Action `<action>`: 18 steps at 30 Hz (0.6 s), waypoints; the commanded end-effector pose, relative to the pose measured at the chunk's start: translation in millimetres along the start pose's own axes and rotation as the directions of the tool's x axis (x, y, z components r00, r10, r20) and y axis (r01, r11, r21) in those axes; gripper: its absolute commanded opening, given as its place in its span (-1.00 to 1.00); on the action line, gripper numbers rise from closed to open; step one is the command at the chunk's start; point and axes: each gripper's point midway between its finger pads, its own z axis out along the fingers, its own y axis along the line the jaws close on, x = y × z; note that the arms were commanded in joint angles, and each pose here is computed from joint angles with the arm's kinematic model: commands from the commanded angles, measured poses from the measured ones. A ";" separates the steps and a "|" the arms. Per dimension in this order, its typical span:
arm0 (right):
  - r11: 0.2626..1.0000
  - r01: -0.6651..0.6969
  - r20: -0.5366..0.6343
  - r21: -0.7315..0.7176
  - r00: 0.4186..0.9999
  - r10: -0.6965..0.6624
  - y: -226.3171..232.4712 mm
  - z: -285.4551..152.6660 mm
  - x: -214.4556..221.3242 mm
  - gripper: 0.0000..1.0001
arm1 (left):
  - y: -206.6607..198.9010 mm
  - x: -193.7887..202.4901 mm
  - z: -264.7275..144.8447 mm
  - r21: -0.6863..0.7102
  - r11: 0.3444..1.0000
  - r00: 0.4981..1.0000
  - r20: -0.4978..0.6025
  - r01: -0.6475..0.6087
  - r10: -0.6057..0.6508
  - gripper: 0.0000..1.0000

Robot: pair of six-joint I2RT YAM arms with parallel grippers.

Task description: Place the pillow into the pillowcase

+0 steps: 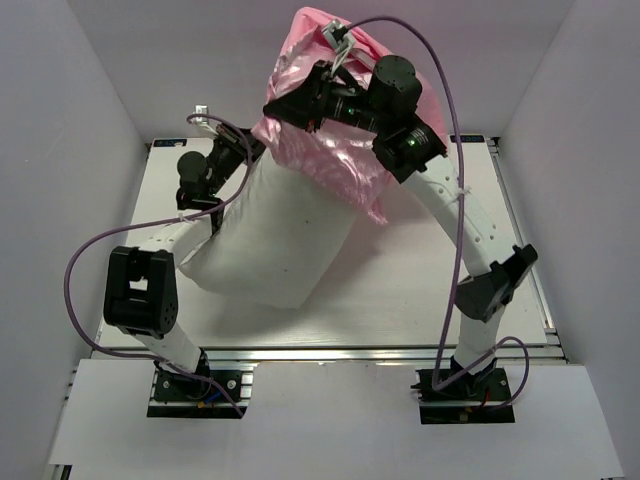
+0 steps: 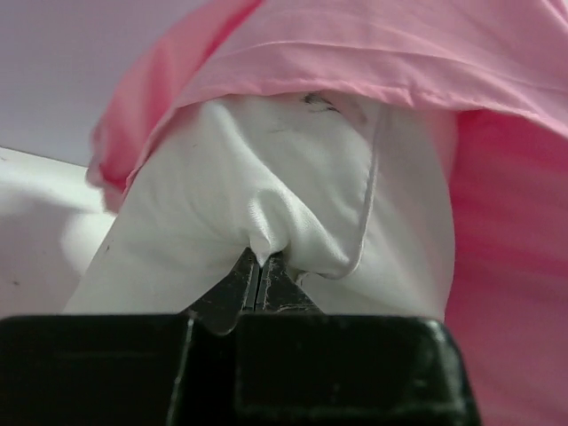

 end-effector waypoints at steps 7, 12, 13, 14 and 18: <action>0.945 -0.187 -0.325 0.267 0.906 0.271 -86.4 -34.7 146.5 -1.00 | 8.0 63.2 -15.9 -0.049 0.999 0.988 -0.154 0.020 -0.027 -1.00; 0.940 -0.101 -0.281 0.326 0.939 0.199 -96.3 -23.4 147.3 -1.00 | 45.4 80.3 -23.9 -0.123 0.992 0.986 -0.154 0.042 -0.060 -1.00; 0.925 -0.112 -0.272 0.364 0.937 0.221 -116.8 -20.5 150.7 -1.00 | 45.7 87.7 -21.9 -0.124 0.991 0.983 -0.171 0.044 -0.065 -1.00; 0.912 -0.116 -0.238 0.393 0.945 0.223 -130.5 -21.1 139.7 -1.00 | 48.5 89.6 -20.2 -0.134 0.990 0.982 -0.173 0.047 -0.071 -1.00; 0.910 -0.101 -0.197 0.401 0.961 0.193 -137.7 -14.4 120.9 -1.00 | 56.0 93.4 -12.4 -0.138 0.990 0.977 -0.205 0.031 -0.059 -1.00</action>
